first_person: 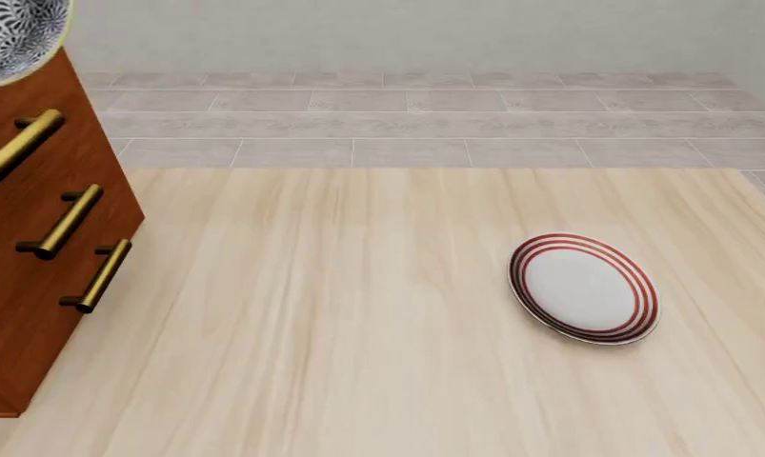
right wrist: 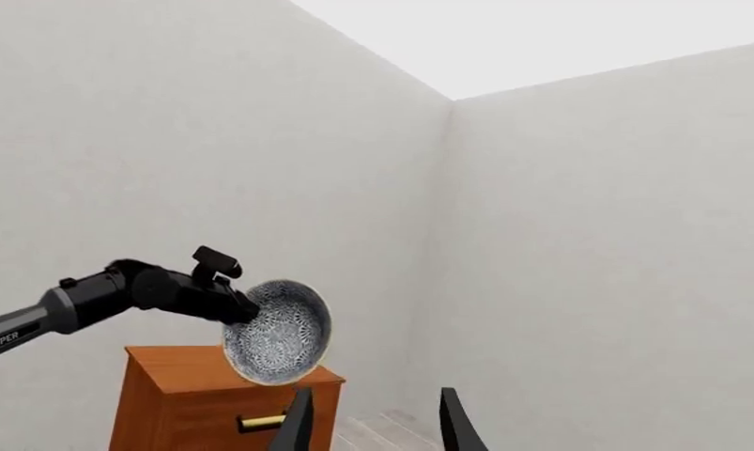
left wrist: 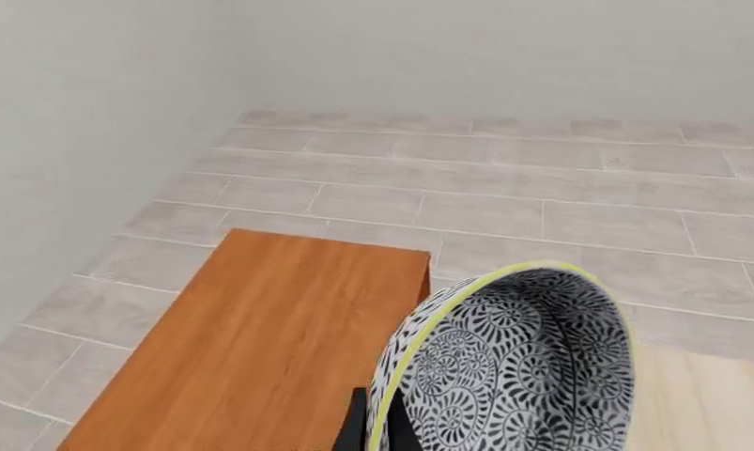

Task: Put the bowl on top of the cabinet.

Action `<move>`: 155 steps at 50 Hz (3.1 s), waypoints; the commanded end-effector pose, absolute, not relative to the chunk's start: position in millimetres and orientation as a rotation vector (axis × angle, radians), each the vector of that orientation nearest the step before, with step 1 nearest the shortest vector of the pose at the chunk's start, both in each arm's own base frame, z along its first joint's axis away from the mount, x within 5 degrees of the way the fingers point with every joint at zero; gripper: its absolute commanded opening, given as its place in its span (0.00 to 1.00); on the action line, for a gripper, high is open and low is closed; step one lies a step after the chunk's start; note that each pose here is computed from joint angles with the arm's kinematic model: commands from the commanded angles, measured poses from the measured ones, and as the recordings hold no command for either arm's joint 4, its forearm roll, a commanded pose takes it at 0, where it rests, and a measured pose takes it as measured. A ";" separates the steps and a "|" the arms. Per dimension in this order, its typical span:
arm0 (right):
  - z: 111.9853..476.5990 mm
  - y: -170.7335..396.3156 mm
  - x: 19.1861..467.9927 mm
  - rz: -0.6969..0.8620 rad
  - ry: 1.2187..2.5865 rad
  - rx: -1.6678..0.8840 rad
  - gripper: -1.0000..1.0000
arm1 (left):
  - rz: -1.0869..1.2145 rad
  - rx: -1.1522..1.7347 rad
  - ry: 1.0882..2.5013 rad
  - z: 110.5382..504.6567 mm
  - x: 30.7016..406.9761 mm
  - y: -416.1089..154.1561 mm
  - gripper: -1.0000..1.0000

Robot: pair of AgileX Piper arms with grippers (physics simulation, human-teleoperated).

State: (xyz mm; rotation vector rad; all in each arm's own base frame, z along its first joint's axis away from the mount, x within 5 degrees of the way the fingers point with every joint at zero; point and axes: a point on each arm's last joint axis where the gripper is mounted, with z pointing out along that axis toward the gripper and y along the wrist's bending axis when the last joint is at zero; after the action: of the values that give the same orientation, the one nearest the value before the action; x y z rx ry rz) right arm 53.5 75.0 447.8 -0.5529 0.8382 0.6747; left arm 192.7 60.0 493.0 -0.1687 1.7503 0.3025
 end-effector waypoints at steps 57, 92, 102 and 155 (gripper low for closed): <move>441.0 86.1 57.7 0.679 0.854 -0.594 1.00 | 0.482 -0.344 1.741 481.9 171.8 99.9 0.00; 441.9 82.8 56.0 0.670 0.853 -0.594 1.00 | 0.500 -0.418 1.762 471.8 174.1 114.5 0.00; 441.2 84.5 57.4 0.668 0.854 -0.593 1.00 | 0.519 -0.441 1.778 460.4 175.9 122.6 0.00; 434.8 92.8 63.5 0.670 0.876 -0.601 1.00 | 0.550 -0.524 1.843 421.5 199.0 161.0 0.00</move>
State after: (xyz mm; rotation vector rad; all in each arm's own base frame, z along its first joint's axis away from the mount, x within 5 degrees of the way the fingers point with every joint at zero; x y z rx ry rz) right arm 60.9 89.5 437.0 -0.5990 0.8690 0.6706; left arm 187.6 150.1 436.1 -0.5118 1.7878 0.5549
